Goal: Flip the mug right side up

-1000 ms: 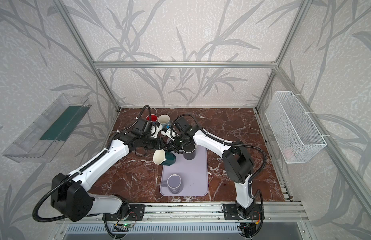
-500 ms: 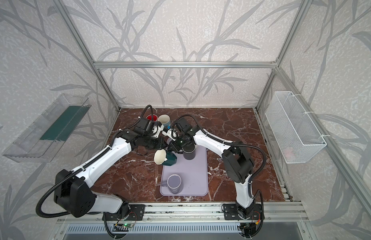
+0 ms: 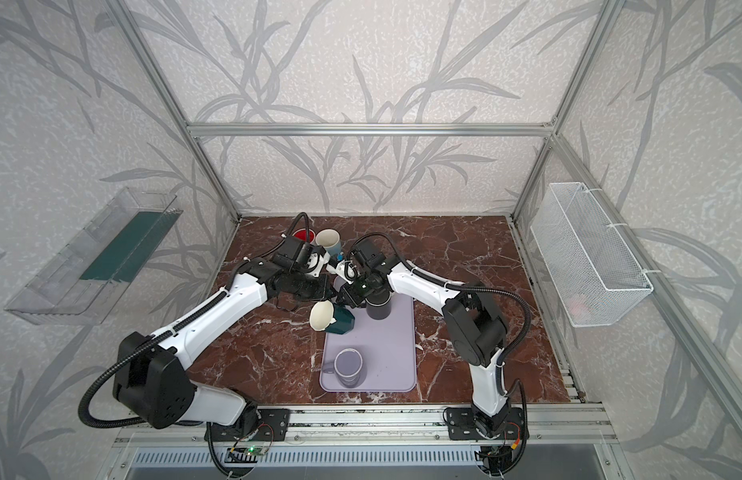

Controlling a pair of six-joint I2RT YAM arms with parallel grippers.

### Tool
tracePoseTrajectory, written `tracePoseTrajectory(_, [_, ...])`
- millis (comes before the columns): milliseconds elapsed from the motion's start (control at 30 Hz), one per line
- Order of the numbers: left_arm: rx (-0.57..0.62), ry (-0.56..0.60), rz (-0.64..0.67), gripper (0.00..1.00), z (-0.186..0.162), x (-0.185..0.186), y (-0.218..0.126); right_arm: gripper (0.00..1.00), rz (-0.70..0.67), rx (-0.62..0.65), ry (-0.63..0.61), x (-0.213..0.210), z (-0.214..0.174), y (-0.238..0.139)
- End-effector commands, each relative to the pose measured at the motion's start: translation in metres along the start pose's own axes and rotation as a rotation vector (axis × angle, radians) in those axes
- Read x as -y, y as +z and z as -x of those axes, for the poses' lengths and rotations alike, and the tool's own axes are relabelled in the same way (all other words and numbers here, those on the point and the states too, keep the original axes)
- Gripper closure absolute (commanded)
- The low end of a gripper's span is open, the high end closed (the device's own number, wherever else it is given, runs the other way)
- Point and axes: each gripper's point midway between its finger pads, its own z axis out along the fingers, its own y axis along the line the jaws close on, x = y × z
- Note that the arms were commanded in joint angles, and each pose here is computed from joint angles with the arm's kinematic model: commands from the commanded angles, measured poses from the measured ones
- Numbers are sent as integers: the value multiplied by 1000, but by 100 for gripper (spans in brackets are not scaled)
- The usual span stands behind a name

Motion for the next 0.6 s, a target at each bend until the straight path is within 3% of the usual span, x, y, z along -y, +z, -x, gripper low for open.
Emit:
tracePoseTrajectory(0, [-59,-55,148,100,-17,-34,9,85,61,116,-49,-24,32,-31])
tracePoseTrajectory(133, [-70,-61,169,100,-20,-39,11,81,55,119,-39,-21,30,-35])
tracePoseTrajectory(567, [-66,-113,171,100,-12,-43,11,81,31,131,-19,-13,22,-48])
